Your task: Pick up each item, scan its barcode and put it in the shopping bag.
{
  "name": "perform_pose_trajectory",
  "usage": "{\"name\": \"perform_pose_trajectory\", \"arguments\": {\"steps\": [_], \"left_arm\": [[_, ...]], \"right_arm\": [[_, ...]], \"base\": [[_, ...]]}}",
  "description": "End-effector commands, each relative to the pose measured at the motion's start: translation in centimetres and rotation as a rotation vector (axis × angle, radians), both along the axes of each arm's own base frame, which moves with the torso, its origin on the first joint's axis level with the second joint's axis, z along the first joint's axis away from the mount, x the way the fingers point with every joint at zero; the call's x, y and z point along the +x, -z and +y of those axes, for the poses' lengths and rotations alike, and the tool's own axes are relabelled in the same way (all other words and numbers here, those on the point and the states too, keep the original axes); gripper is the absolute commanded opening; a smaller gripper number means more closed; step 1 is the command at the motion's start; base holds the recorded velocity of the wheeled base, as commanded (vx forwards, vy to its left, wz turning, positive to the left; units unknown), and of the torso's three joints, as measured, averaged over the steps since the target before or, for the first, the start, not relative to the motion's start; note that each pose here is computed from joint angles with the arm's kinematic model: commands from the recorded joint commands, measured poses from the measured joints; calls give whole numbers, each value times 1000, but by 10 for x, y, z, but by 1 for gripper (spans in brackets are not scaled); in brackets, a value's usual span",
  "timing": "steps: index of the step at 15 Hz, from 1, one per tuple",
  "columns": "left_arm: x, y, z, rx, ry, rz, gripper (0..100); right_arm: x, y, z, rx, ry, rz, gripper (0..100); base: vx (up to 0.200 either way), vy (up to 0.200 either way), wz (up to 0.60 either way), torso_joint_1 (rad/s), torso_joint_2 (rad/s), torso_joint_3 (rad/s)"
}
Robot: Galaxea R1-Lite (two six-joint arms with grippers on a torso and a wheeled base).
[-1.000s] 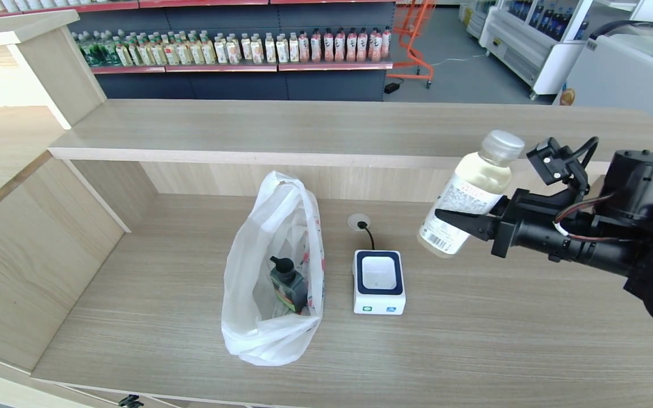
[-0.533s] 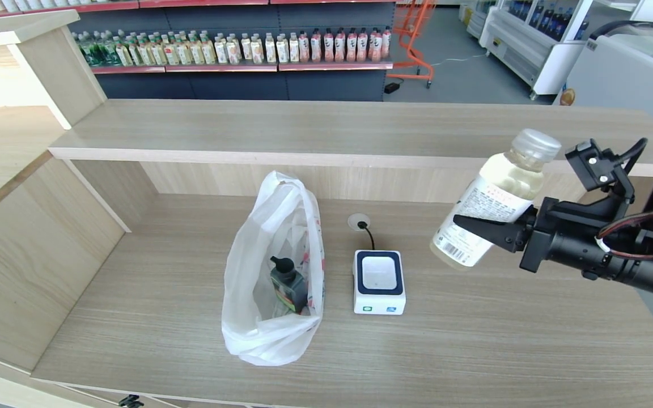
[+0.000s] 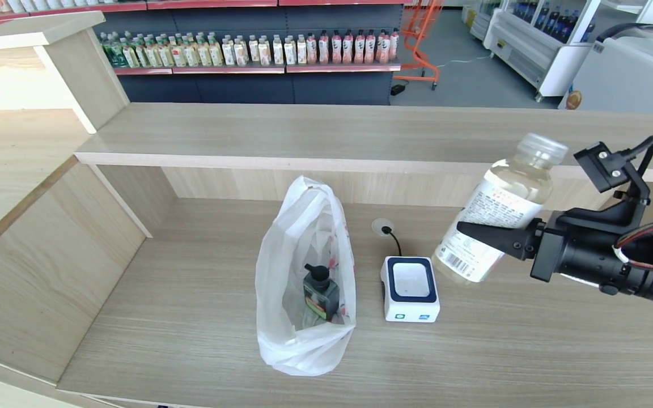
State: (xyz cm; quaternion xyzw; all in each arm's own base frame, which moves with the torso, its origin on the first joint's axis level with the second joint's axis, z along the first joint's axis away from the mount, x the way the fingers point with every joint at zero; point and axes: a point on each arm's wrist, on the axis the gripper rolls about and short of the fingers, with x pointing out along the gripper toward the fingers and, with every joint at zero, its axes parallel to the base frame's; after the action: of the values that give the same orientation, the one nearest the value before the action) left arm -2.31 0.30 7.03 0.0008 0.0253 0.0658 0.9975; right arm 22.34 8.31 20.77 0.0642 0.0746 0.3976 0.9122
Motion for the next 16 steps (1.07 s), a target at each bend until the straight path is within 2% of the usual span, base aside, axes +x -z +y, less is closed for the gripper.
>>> {"name": "perform_pose_trajectory", "arguments": {"steps": [1,7,9,11,12,15,16], "left_arm": [[0,0,0,0,0,-2,100],[0,0,0,0,0,0,100],[0,0,0,0,0,0,100],[0,0,0,0,0,0,100],[0,0,0,0,0,0,100],[0,0,0,-1,0,0,100],[0,0,0,0,0,-2,100]], "right_arm": [[12,-3,10,0,-22,-2,0],[70,16,65,-31,-39,36,0],[81,25,78,-45,-51,45,0],[94,48,85,-140,-12,21,0],[97,54,87,-154,-8,21,0],[109,64,102,-152,-28,10,0],[116,67,111,-139,-37,-24,0]], "base": [[0,0,0,0,0,0],[0,0,0,0,0,0],[0,0,0,0,0,0],[0,0,0,0,0,0],[0,0,0,0,0,0],[0,0,0,0,0,0],[0,0,0,0,0,0]]}}
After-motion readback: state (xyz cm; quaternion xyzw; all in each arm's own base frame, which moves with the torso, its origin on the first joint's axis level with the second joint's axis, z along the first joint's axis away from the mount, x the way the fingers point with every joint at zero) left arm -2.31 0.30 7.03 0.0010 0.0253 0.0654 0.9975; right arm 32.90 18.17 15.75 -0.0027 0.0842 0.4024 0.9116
